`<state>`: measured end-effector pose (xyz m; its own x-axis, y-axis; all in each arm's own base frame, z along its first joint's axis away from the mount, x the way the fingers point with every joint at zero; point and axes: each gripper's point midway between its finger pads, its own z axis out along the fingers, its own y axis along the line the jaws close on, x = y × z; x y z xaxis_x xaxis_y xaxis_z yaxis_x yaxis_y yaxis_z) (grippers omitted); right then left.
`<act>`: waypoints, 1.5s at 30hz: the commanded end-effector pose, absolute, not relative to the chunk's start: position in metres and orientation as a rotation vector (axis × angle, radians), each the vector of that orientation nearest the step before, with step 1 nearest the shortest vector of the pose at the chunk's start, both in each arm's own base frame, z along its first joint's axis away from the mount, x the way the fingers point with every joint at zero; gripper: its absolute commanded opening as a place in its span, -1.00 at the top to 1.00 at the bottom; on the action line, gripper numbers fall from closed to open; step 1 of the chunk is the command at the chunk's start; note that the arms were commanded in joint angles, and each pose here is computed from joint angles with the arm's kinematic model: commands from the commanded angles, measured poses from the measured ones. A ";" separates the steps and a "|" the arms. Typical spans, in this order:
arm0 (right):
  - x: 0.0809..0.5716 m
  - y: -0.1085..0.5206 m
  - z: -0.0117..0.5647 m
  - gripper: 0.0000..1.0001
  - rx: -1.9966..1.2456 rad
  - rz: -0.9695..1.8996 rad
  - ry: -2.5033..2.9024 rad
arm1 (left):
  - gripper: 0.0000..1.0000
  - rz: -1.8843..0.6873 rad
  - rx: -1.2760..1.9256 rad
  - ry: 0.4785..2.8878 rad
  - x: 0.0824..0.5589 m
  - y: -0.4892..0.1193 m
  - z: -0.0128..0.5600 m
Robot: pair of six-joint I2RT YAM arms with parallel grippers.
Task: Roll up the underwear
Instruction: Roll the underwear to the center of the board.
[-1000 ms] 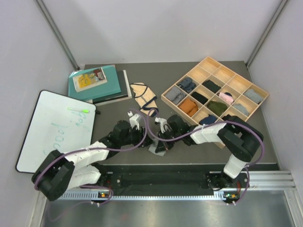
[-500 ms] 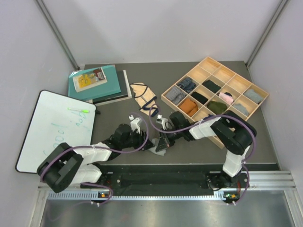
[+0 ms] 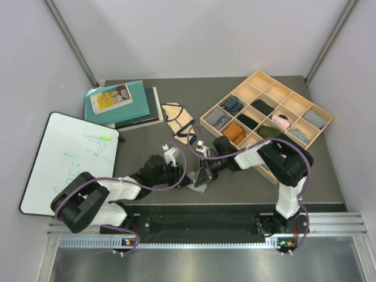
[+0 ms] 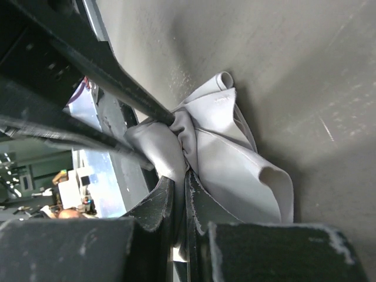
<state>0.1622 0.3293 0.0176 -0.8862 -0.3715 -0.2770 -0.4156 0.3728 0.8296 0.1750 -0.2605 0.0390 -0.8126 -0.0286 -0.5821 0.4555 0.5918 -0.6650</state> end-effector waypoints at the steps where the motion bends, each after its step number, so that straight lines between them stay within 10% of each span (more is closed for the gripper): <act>1: 0.185 0.315 -0.011 1.00 -0.654 1.397 2.623 | 0.51 -1.202 0.369 2.244 0.171 -0.266 0.041; 4: 0.186 0.315 -0.007 0.96 -0.659 1.388 2.618 | 1.00 -1.128 0.331 2.307 0.176 -0.260 0.030; 10: 0.192 0.310 0.013 0.22 -0.667 1.364 2.563 | 1.00 -0.924 0.222 2.459 0.192 -0.246 0.012; 22: 0.217 0.280 0.051 -0.50 -0.647 1.267 2.423 | 1.00 -0.911 0.176 2.521 0.194 -0.250 0.007; 45: 0.203 0.301 0.002 -0.54 -0.899 1.116 2.437 | 1.00 -0.927 0.200 2.529 0.195 -0.255 0.008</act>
<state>0.2273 0.3138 0.0389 -0.7438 -0.3124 -0.5908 -0.6646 0.4395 0.6043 0.1984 -0.2668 0.0287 -0.8776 -0.0490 -0.4768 0.3076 0.7053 -0.6387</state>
